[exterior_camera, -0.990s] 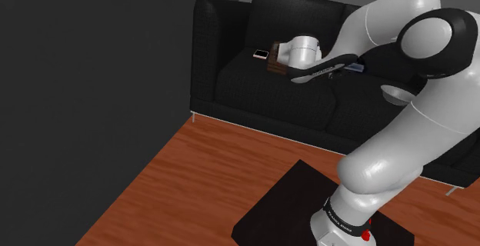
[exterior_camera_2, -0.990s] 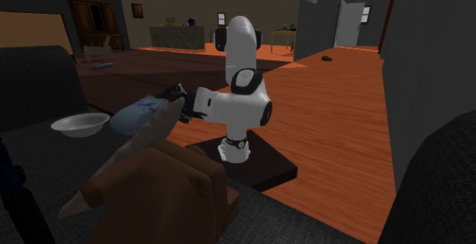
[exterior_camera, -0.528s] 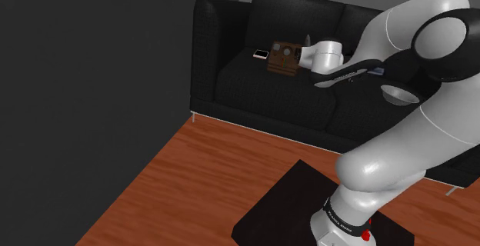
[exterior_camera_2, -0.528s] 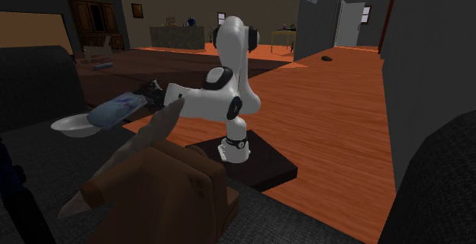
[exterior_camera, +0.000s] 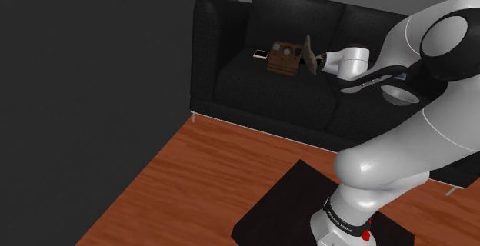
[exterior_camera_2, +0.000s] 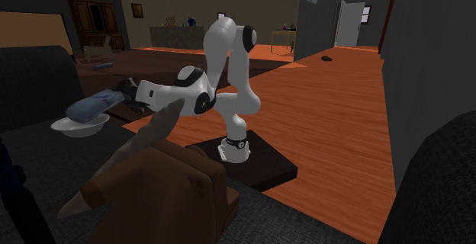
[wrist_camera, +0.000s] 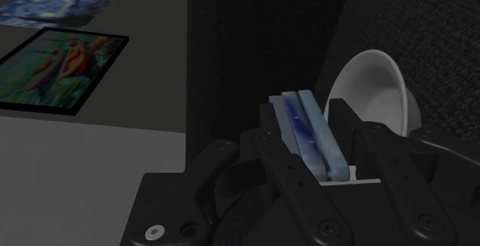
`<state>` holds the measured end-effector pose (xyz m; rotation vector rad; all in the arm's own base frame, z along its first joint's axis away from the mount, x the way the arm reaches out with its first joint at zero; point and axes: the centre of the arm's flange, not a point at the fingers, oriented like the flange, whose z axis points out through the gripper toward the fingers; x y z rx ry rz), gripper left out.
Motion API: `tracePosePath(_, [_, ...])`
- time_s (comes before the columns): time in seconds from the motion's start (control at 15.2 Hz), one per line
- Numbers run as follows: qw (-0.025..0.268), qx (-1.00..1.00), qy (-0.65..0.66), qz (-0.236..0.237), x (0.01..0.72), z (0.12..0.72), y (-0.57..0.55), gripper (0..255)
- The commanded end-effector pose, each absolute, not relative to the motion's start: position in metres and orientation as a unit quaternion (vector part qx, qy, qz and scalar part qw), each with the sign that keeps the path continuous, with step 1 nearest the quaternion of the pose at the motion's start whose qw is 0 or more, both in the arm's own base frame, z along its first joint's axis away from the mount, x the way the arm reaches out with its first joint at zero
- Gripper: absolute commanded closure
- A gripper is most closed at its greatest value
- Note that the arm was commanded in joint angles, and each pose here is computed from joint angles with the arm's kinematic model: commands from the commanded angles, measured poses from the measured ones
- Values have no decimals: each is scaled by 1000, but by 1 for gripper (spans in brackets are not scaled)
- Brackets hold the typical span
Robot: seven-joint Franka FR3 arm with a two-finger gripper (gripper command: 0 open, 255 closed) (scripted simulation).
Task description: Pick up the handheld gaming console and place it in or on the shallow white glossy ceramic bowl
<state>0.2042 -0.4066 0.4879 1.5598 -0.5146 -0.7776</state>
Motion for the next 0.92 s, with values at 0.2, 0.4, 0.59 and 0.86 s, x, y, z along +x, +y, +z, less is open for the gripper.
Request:
tracePosePath(0.2, [615, 677, -223, -337, 156, 487, -451, 255])
tracePosePath(0.4, [615, 677, -223, -337, 126, 486, -477, 255])
tracePosePath(0.59, [615, 677, -223, -337, 117, 476, -484, 255])
tracePosePath(0.86, [615, 677, -223, -337, 117, 455, -484, 255])
